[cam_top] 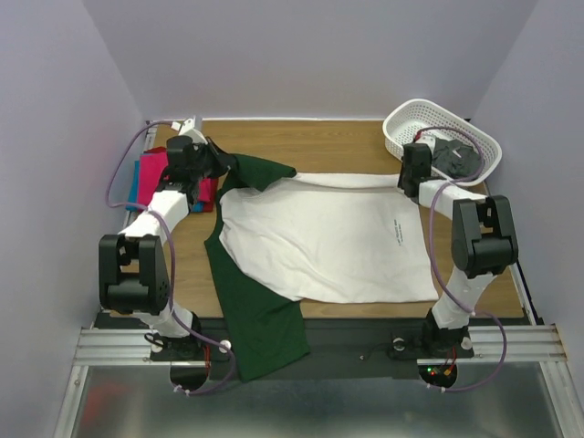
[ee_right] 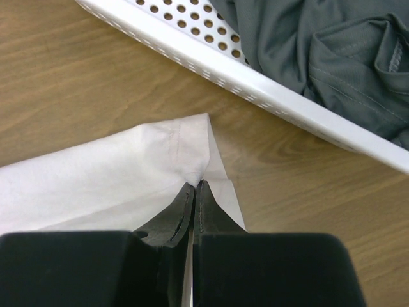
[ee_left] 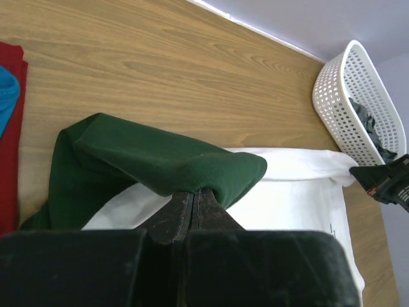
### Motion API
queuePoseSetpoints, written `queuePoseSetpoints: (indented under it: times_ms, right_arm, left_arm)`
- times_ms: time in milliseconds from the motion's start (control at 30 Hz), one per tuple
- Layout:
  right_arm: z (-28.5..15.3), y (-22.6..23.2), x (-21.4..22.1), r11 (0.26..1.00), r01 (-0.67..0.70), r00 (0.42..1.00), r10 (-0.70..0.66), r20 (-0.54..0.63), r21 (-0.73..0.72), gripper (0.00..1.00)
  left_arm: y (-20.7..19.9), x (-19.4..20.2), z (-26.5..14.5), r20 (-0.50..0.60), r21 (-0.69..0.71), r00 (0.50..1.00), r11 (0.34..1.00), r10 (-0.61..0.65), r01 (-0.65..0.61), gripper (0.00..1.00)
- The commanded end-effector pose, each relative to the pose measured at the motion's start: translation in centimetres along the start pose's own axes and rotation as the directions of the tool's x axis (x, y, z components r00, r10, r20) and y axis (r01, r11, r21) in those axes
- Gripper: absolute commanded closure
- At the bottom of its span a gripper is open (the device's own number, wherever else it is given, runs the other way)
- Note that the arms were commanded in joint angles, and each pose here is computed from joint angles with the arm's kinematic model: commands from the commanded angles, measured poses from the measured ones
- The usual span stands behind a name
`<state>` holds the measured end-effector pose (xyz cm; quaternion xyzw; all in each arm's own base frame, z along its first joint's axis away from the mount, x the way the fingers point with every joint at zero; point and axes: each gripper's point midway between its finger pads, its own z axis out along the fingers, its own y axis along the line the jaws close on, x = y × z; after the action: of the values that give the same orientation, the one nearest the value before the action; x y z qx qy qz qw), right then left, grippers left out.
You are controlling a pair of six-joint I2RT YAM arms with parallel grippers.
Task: Fold and stack the t-shirts
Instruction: Fold the tshirt
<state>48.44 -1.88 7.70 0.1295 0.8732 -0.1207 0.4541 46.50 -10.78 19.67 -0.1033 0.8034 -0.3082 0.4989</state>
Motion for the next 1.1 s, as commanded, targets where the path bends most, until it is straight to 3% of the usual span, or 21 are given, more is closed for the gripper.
queuePoseSetpoints:
  times_ms: [0, 433, 833, 1033, 1067]
  right_arm:
    - [-1.8, -1.6, -2.8, 0.999, -0.032, 0.995, 0.028, 0.095, 0.036, 1.00]
    - [-4.6, -3.6, -1.1, 0.997, -0.048, 0.995, 0.042, 0.095, 0.061, 1.00]
    - [-7.5, -5.0, 1.0, 0.995, -0.089, 0.992, 0.083, 0.093, 0.055, 0.99]
    - [-8.3, -6.0, 2.6, 0.992, -0.087, 0.995, 0.081, 0.065, 0.090, 1.00]
    - [-8.5, -6.3, 3.2, 0.991, -0.089, 0.995, 0.085, 0.046, 0.103, 0.99]
  left_arm:
    - [-1.0, -1.0, -2.3, 0.061, 0.027, 0.998, 1.000, 0.007, -0.008, 1.00]
    - [1.0, 3.7, -7.1, 0.044, -0.006, 0.994, 0.995, -0.100, 0.100, 1.00]
    - [2.1, 5.5, -11.7, 0.105, -0.100, 0.989, 0.988, -0.107, 0.118, 1.00]
    - [2.3, 6.7, -12.9, 0.082, -0.120, 0.989, 0.984, -0.121, 0.131, 1.00]
    - [2.3, 7.4, -13.1, 0.060, -0.119, 0.990, 0.984, -0.129, 0.135, 0.93]
